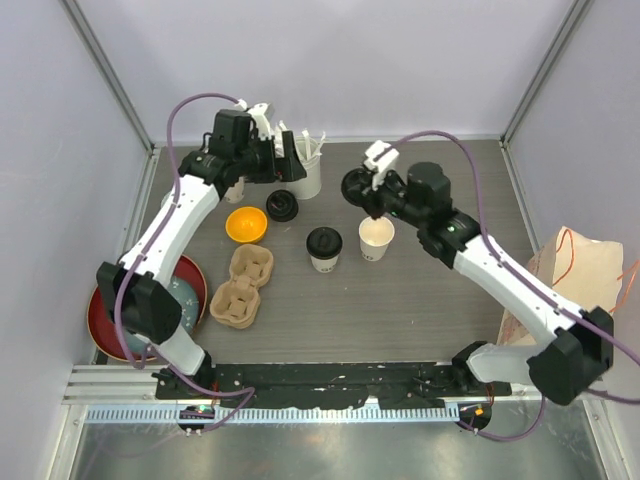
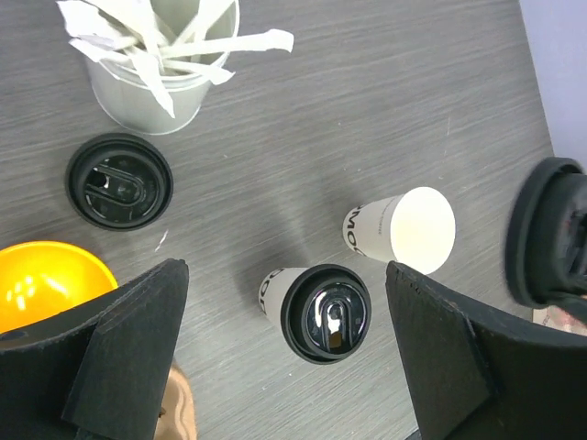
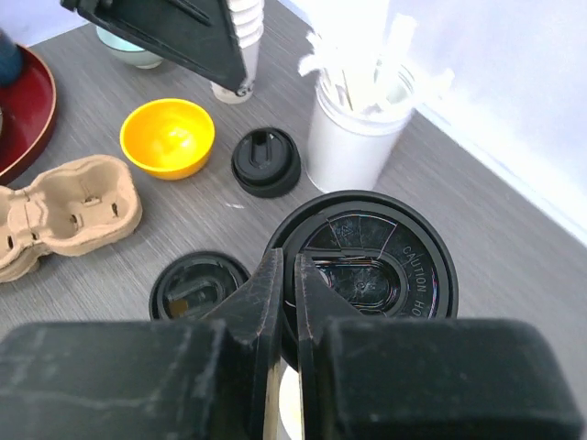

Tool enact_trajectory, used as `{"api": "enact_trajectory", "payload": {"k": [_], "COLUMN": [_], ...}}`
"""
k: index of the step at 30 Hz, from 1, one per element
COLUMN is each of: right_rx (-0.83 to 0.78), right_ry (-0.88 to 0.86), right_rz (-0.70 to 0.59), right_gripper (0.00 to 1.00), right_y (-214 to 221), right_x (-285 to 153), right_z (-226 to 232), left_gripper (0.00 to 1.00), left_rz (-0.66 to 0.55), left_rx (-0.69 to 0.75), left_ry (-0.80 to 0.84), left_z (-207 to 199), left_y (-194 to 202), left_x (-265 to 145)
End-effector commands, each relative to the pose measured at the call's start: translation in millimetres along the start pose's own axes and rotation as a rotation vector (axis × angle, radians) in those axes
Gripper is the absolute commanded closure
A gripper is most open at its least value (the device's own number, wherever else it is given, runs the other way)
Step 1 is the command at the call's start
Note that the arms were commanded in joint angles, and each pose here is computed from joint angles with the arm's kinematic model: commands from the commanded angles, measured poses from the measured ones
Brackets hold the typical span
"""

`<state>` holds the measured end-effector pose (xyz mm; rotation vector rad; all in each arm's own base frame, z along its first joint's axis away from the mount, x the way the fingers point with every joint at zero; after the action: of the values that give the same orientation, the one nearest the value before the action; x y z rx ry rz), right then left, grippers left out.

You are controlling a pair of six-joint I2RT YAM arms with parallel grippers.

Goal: Pack the takeout coffee

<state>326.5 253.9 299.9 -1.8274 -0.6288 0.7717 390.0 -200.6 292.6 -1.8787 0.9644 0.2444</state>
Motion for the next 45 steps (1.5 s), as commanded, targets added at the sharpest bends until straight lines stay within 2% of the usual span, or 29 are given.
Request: {"api": "enact_trajectory", "payload": {"k": [1, 5, 14, 45], "right_rx": [0.188, 0.180, 0.146, 0.145], "right_ry": [0.034, 0.034, 0.056, 0.042], "right_rz": [-0.049, 0.003, 0.150, 0.162], "right_gripper": [0.99, 0.99, 0.99, 0.99], "right_y": [24, 54, 101, 142], "right_x": [-14, -16, -18, -14], "right_z": [-3, 4, 9, 10], "left_gripper": [0.09, 0.10, 0.11, 0.11], "left_rz": [0.033, 0.072, 0.135, 0.176], "left_rx": [0.026, 0.129, 0.192, 0.218], "left_ry": [0.096, 0.111, 0.128, 0.135], "left_z": [-22, -43, -61, -67], "left_y": [3, 19, 39, 51], "left_x": [18, 28, 45, 51]}}
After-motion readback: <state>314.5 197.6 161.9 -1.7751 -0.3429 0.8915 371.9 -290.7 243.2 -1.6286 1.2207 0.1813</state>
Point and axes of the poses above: each gripper's point midway between its finger pads, its own x axis out along the fingers, its own z axis along the line the jaws close on, y = z × x, the point moved 2 cm from there along -x, back along the fingers, and after that the axes turned 8 degrees about -x, right-handed, at the moved point
